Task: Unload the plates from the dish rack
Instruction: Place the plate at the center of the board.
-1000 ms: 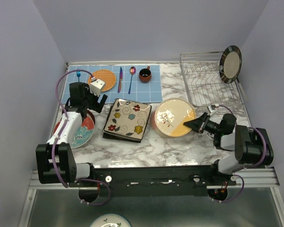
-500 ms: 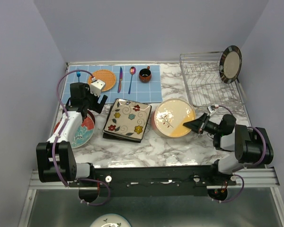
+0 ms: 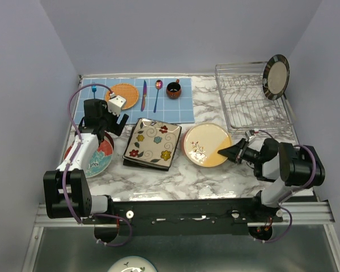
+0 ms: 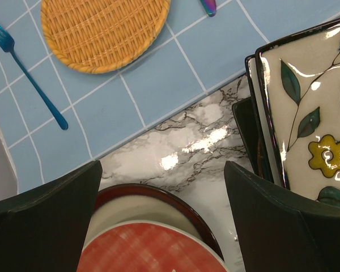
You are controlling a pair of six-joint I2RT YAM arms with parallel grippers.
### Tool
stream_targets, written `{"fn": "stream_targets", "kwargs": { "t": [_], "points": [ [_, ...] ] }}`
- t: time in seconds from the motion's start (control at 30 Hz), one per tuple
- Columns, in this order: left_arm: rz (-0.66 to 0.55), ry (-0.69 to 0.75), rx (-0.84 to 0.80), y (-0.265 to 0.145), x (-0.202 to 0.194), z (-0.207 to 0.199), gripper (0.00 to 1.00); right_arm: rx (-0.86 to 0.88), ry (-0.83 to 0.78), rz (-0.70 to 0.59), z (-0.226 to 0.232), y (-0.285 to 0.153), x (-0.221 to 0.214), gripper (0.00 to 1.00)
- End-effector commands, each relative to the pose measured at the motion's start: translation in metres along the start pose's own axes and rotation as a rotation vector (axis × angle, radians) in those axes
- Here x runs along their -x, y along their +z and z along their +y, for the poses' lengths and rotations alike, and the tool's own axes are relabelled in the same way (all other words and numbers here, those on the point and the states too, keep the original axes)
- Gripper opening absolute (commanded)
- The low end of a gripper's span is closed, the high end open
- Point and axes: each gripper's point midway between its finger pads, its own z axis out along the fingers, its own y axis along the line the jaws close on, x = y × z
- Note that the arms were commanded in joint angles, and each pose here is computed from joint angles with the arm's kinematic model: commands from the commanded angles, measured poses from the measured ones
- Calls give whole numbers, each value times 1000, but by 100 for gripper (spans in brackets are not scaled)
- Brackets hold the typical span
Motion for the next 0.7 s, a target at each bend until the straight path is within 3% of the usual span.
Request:
{"fn": "stream_targets", "kwargs": {
  "t": [0.0,0.67],
  "points": [
    [34,12,-3,-1,-8,-2,98,59,-60,4,9,2,5,1],
    [27,9,-22,-2,-9,-7,98,48,29,-4,-9,11,16,1]
  ]
}}
